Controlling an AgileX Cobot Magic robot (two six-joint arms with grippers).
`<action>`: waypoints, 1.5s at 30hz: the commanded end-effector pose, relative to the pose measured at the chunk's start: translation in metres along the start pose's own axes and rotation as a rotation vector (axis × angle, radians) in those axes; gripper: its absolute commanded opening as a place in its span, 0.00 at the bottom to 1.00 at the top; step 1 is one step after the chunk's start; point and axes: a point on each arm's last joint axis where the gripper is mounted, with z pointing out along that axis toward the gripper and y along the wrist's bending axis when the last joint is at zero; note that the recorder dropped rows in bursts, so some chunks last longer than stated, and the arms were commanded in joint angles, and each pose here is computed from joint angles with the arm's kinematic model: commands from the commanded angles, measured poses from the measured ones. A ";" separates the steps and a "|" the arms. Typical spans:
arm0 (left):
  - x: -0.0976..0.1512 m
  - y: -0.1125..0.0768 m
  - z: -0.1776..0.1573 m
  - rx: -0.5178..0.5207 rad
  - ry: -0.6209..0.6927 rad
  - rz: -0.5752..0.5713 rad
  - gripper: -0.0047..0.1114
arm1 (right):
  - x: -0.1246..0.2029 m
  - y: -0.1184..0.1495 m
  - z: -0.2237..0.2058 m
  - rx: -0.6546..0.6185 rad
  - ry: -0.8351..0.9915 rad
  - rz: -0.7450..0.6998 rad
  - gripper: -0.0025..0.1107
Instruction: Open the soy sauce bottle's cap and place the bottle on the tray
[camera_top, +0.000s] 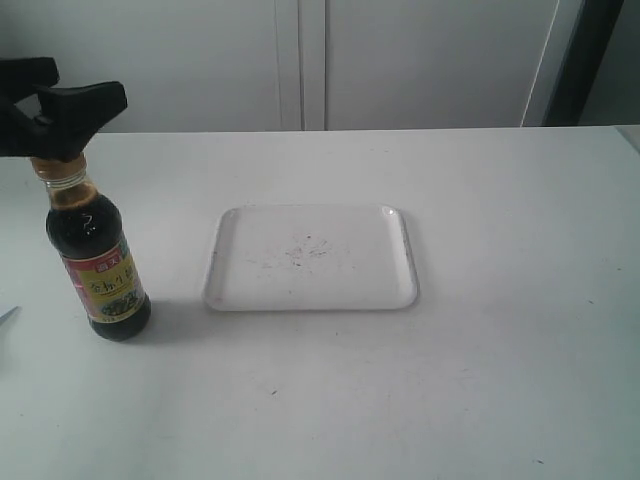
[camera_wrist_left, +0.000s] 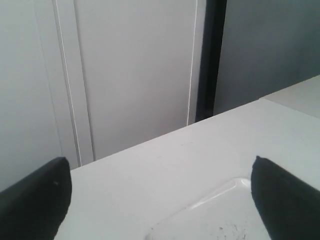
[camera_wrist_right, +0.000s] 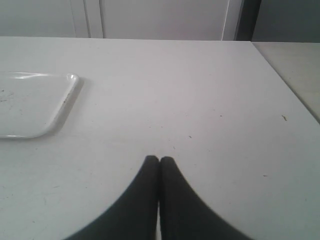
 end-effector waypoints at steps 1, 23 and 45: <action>0.011 -0.003 -0.005 0.001 0.015 0.025 0.88 | 0.001 0.000 0.000 0.006 -0.008 0.008 0.02; 0.088 0.002 -0.018 -0.010 0.111 -0.051 0.88 | 0.001 0.000 0.000 0.006 -0.008 0.008 0.02; 0.138 0.005 -0.002 -0.028 0.222 -0.094 0.88 | 0.001 0.000 0.000 0.007 -0.008 0.006 0.02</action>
